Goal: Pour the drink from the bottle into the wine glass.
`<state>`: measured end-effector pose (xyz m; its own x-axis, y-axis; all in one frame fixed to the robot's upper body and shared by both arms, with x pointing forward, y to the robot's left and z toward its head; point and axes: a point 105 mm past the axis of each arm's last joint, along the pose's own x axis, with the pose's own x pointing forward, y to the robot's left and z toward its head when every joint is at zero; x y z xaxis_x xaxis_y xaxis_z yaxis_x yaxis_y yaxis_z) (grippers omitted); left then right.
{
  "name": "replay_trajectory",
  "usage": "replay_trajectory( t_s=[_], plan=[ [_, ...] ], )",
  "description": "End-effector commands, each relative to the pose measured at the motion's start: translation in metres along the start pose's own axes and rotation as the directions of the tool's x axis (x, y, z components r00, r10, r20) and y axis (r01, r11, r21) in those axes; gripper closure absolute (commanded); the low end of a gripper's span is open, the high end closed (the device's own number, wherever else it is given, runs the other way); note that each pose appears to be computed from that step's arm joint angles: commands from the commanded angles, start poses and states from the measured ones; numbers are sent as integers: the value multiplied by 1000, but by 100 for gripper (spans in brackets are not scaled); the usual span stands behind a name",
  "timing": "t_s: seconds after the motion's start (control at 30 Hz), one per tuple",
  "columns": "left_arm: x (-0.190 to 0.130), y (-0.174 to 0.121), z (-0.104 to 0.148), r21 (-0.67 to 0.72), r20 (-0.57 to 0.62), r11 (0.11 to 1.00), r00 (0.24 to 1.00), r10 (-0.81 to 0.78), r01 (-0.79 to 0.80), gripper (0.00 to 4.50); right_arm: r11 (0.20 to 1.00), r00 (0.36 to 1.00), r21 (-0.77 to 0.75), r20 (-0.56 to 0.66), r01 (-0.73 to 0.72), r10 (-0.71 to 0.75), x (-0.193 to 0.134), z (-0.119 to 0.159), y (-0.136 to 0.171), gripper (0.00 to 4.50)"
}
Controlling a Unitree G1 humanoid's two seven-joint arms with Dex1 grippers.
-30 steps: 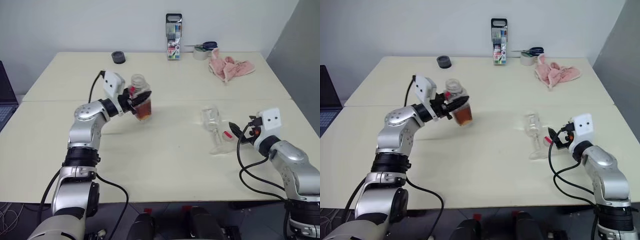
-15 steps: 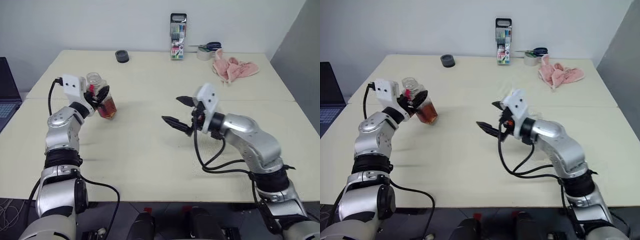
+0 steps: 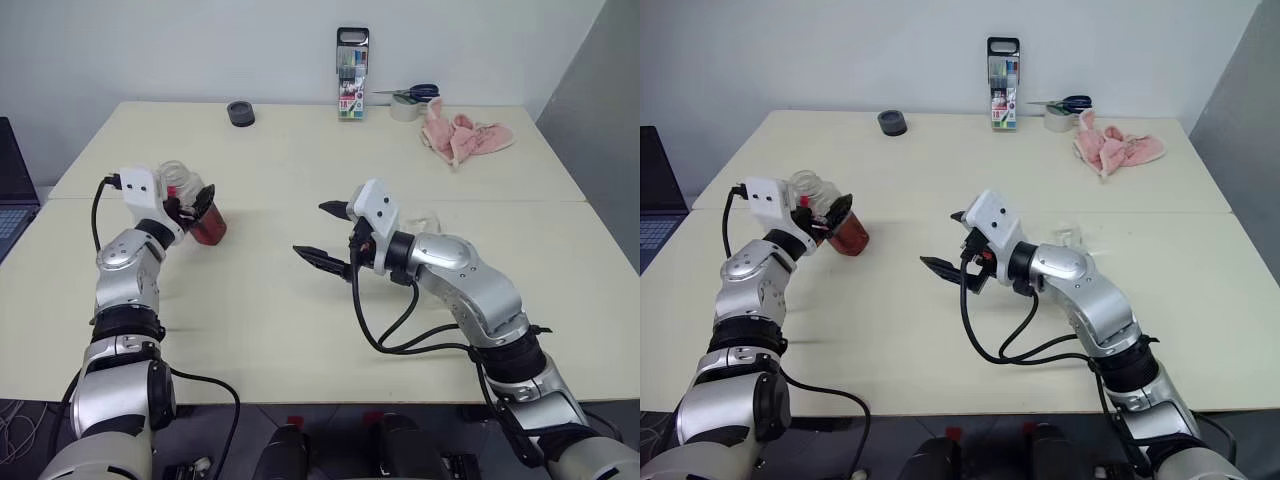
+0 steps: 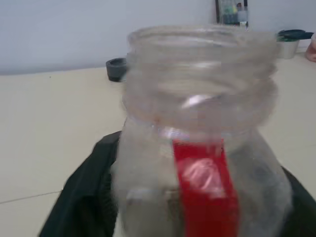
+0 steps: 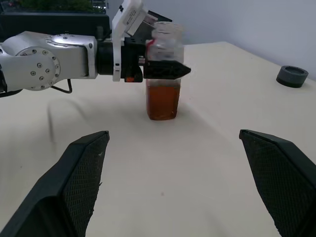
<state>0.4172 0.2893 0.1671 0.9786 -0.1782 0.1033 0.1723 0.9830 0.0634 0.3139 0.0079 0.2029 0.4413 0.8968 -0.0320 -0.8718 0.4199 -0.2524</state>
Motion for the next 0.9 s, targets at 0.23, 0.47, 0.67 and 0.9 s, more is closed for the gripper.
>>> replay_trajectory(
  t_s=[0.23,0.47,0.67,0.9],
  plan=[
    [-6,-2,-2,45,33,999,999,-11,9,2,998,999,-57,36,-14,16,-1,14,7,0],
    [-18,-2,-21,59,7,998,1000,6,-6,2,999,1000,-54,22,2,-1,-3,11,5,0],
    [-29,3,-26,78,9,996,999,33,-34,2,998,1000,-62,10,4,-3,-7,8,6,0],
    [-51,2,-30,117,22,990,997,81,-83,2,998,999,-52,-39,36,-38,-24,-3,3,0]
  ],
)
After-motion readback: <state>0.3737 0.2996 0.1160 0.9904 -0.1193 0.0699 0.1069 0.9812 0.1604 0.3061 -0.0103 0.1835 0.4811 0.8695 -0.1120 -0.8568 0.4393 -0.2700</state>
